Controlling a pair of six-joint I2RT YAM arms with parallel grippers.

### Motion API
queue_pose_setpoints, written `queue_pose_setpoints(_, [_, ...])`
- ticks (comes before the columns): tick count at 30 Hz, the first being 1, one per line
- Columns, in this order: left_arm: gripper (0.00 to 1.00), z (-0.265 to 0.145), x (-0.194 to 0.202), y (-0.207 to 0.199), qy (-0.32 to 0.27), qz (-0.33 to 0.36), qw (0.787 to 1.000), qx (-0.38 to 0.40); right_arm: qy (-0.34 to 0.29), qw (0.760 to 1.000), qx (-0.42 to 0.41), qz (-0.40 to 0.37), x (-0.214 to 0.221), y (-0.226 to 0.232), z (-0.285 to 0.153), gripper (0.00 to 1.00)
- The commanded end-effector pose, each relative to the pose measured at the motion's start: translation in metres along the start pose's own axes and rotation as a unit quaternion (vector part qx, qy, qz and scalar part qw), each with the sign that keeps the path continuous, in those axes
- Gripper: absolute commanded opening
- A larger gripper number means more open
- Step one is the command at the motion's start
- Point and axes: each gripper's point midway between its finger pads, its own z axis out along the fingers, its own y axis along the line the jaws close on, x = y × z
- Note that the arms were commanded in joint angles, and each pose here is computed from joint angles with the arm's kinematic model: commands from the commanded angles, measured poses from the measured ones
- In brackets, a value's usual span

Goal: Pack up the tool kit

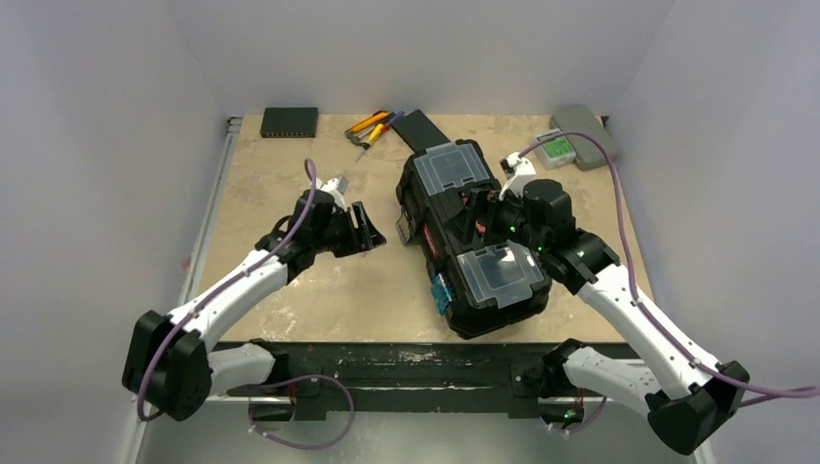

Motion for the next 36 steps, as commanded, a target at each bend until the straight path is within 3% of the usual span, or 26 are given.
queue_pose_setpoints(1, [0.59, 0.023, -0.021, 0.000, 0.001, -0.035, 0.998, 0.053, -0.050, 0.998, -0.043, -0.016, -0.030, 0.042, 0.002, 0.95])
queue_pose_setpoints(7, [0.62, 0.064, -0.037, 0.026, 0.019, -0.053, 0.998, 0.031, -0.026, 0.999, -0.037, -0.024, -0.027, 0.057, 0.022, 0.99])
queue_pose_setpoints(10, [0.62, 0.083, -0.045, 0.027, 0.017, -0.062, 0.996, 0.060, 0.000, 0.999, -0.038, -0.036, -0.020, 0.069, 0.028, 0.99])
queue_pose_setpoints(14, [0.59, 0.101, -0.052, 0.028, 0.021, -0.069, 0.994, 0.083, 0.046, 0.994, 0.029, -0.100, -0.002, 0.072, 0.039, 0.99])
queue_pose_setpoints(18, [0.58, 0.112, -0.061, 0.043, 0.025, -0.070, 0.996, 0.046, 0.087, 0.983, 0.072, -0.146, 0.017, 0.077, 0.052, 0.99])
queue_pose_setpoints(26, [0.57, 0.140, -0.068, 0.062, 0.064, -0.111, 0.992, 0.000, 0.098, 0.978, 0.066, -0.173, 0.051, 0.101, 0.072, 0.99])
queue_pose_setpoints(30, [0.50, 0.158, -0.069, 0.064, 0.080, -0.122, 0.989, 0.003, 0.098, 0.978, 0.059, -0.173, 0.059, 0.103, 0.075, 0.99])
queue_pose_setpoints(36, [0.25, 0.181, -0.071, 0.047, 0.125, -0.130, 0.982, 0.058, 0.080, 0.982, 0.046, -0.166, 0.056, 0.100, 0.061, 0.96])
